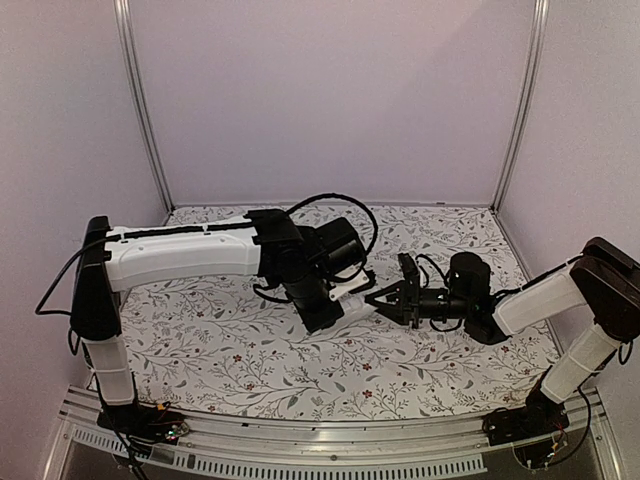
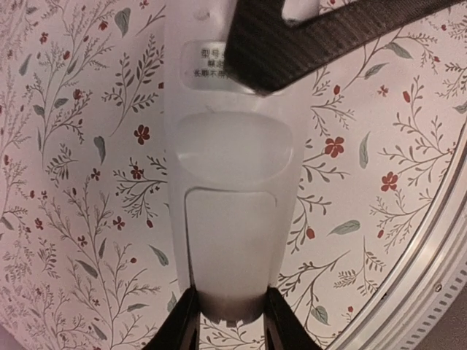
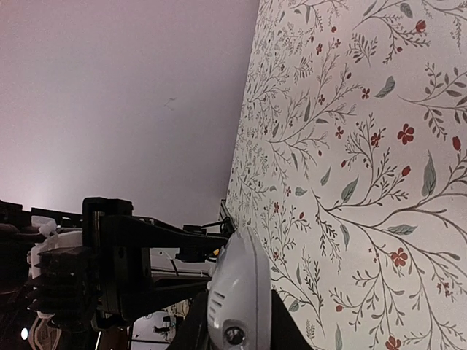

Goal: Load the batteries into the remote control
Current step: Load the battery cover onto the remote control without the battery cover.

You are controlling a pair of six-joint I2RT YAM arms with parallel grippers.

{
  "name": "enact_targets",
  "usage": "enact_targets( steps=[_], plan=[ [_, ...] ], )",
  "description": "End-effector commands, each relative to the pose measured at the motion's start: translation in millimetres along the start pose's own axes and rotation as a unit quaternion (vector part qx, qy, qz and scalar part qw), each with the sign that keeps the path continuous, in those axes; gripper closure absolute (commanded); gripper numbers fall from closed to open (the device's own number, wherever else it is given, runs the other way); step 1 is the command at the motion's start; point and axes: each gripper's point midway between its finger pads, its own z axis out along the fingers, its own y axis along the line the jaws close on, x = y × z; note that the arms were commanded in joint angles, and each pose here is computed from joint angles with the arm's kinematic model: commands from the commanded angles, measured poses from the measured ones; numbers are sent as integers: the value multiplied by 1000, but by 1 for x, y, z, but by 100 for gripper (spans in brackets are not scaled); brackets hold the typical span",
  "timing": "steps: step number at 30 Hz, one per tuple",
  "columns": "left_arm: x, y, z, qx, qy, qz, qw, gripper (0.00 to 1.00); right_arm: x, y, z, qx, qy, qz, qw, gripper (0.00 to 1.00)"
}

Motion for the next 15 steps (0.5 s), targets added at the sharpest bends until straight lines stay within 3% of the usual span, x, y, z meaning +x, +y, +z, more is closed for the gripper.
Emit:
enact_targets(
  steps=[1, 15],
  plan=[
    [-5, 1, 7, 9, -6, -6, 1000, 69, -1, 28, -1, -45, -3, -28, 999, 100],
    [-3, 18, -7, -20, -19, -11, 1000, 44, 0, 22, 0, -39, 0, -21, 999, 100]
  ],
)
